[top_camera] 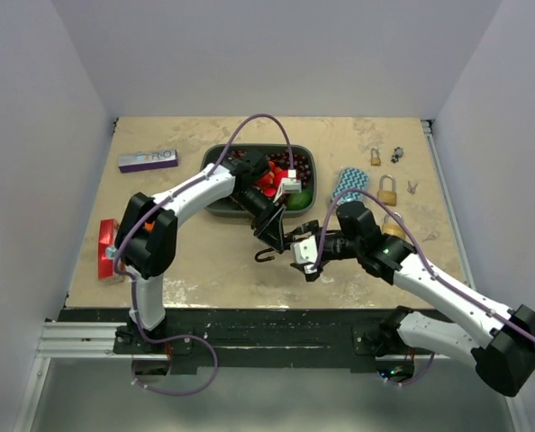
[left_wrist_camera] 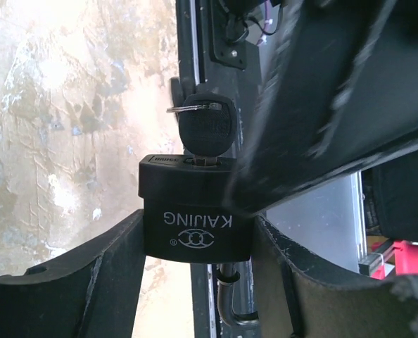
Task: Lock with the key
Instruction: Lock the lock.
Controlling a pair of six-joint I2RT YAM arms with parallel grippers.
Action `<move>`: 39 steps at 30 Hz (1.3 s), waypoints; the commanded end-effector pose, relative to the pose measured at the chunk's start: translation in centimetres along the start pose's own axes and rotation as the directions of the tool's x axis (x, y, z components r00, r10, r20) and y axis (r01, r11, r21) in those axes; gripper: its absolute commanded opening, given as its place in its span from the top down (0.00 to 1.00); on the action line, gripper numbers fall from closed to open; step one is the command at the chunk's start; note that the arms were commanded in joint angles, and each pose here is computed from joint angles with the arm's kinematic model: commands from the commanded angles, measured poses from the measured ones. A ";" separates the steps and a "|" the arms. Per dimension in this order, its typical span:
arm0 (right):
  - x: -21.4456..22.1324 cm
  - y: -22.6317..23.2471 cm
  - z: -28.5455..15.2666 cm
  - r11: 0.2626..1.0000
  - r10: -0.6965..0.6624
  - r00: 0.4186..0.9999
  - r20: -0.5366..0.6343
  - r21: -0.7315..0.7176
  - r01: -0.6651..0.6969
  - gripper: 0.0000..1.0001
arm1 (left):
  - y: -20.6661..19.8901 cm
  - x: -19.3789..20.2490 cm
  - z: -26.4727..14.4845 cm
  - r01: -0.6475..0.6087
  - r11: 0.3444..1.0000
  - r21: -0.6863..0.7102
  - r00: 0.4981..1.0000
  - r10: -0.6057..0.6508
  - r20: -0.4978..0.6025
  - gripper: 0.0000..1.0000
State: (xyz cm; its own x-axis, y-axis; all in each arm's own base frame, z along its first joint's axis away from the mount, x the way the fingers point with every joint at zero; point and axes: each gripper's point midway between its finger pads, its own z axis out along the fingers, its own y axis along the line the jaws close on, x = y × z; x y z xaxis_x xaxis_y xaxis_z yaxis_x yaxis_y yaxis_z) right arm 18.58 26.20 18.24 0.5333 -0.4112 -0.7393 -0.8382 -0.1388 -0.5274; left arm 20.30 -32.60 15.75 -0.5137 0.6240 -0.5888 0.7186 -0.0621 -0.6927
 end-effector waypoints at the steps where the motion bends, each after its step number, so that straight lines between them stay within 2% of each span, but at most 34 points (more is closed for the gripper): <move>1: 0.4 -1.5 0.9 0.997 -0.070 0.998 -0.005 0.025 0.070 0.26 | -3.2 -2.2 -0.4 -0.028 0.993 0.117 0.998 0.021 0.054 1.00; 7: 0.9 -1.5 1.7 0.996 -0.087 0.996 -0.004 0.022 0.087 0.36 | -3.3 -2.5 -0.4 -0.041 0.992 0.122 0.998 0.034 0.058 1.00; 18: 1.9 -1.3 2.6 0.989 -0.145 0.989 -0.022 0.017 0.145 0.43 | -4.0 -2.4 -0.3 -0.037 0.986 0.165 0.998 0.028 0.054 1.00; 21: 1.7 -1.4 2.8 0.987 -0.157 0.987 -0.015 0.019 0.157 0.48 | -4.1 -2.4 -0.3 -0.033 0.985 0.168 0.998 0.025 0.052 1.00; 25: 1.4 -1.6 3.1 0.985 -0.169 0.986 -0.004 0.026 0.169 0.63 | -4.2 -2.5 -0.3 -0.035 0.985 0.170 0.998 0.026 0.055 1.00; 28: 1.2 -1.9 3.2 0.985 -0.168 0.986 -0.002 0.033 0.168 0.81 | -4.2 -2.4 -0.4 -0.050 0.985 0.168 0.998 0.041 0.056 1.00; 29: 1.2 -2.0 3.1 0.986 -0.165 0.986 -0.006 0.035 0.165 1.00 | -4.3 -2.4 -0.4 -0.056 0.985 0.166 0.997 0.047 0.056 1.00; 32: 0.9 -2.4 2.7 0.990 -0.131 0.991 -0.018 0.052 0.132 1.00 | -4.3 -2.2 -0.7 -0.071 0.986 0.153 0.996 0.063 0.059 0.83; 33: 0.9 -2.4 2.6 0.992 -0.109 0.994 -0.020 0.059 0.110 1.00 | -4.3 -2.1 -1.0 -0.069 0.987 0.148 0.996 0.060 0.065 0.73; 35: 0.3 -3.0 2.0 0.990 -0.102 0.995 -0.018 0.093 0.103 1.00 | -4.2 -1.9 -1.5 -0.075 0.987 0.139 0.995 0.064 0.078 0.63; 36: 0.1 -3.0 1.9 0.991 -0.086 0.996 -0.015 0.099 0.087 1.00 | -4.0 -1.6 -2.1 -0.078 0.989 0.125 0.994 0.067 0.089 0.54; 39: -0.8 -3.7 1.0 0.988 -0.060 0.998 -0.001 0.144 0.060 1.00 | -3.5 -1.1 -3.2 -0.078 0.994 0.082 0.993 0.070 0.098 0.38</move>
State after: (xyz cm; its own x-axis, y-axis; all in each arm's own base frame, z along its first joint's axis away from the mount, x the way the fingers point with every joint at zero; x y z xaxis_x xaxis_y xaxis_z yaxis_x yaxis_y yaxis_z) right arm 20.81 27.99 16.55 0.6003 -0.4295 -0.6747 -0.7834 -0.1460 -0.6041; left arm 19.26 -32.14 17.24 -0.5190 0.6168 -0.5918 0.6655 -0.1429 -0.7326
